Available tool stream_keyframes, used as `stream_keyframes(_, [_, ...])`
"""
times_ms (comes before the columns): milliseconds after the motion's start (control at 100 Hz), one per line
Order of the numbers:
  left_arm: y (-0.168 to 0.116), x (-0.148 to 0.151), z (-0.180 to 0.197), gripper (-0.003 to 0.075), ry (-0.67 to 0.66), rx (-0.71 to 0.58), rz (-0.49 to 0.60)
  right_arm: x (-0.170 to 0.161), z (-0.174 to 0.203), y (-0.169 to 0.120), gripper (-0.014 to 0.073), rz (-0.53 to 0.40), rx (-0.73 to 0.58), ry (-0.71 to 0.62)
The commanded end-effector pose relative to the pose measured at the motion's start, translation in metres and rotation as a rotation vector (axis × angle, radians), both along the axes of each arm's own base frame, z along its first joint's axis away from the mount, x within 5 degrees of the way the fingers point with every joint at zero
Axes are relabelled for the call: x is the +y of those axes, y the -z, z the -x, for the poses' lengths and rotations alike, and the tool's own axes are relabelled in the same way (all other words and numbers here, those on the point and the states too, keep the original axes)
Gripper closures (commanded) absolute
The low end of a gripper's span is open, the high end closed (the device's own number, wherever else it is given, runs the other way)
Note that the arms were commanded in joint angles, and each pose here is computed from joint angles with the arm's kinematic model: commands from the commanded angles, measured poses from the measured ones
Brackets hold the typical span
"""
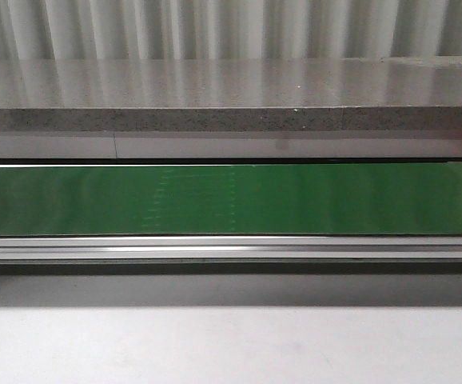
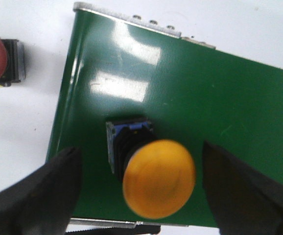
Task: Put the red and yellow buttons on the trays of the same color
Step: 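Lower the yellow button onto the belt and open the left gripper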
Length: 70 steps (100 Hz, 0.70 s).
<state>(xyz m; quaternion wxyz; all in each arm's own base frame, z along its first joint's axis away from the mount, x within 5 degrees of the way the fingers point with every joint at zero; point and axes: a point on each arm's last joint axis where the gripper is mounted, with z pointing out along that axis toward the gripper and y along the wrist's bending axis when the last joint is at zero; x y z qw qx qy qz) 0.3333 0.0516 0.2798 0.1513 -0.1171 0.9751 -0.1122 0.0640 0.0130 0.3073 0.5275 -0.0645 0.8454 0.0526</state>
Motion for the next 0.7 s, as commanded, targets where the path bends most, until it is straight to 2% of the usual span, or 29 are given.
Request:
stream_keyframes(0, [-0.023, -0.005, -0.002, 0.0176, -0.012, -0.119, 0.017, 0.0, -0.002, -0.013, 0.0662, -0.005, -0.082, 0.002])
stream_keyframes(150, [-0.032, -0.002, -0.005, 0.0176, -0.031, -0.155, 0.01, 0.0, -0.002, -0.013, 0.0662, -0.005, -0.082, 0.002])
stream_keyframes(350, [-0.042, 0.024, -0.003, 0.0176, -0.174, -0.154, -0.061, 0.0, -0.002, -0.013, 0.0662, -0.005, -0.082, 0.002])
stream_keyframes(450, [-0.034, 0.04, 0.0, 0.0176, -0.224, -0.1, -0.105, 0.0, -0.002, -0.013, 0.0662, -0.005, -0.082, 0.002])
stream_keyframes(690, [-0.006, 0.065, -0.006, 0.0178, -0.368, 0.002, -0.063, 0.0, -0.002, -0.013, 0.0662, -0.005, -0.082, 0.002])
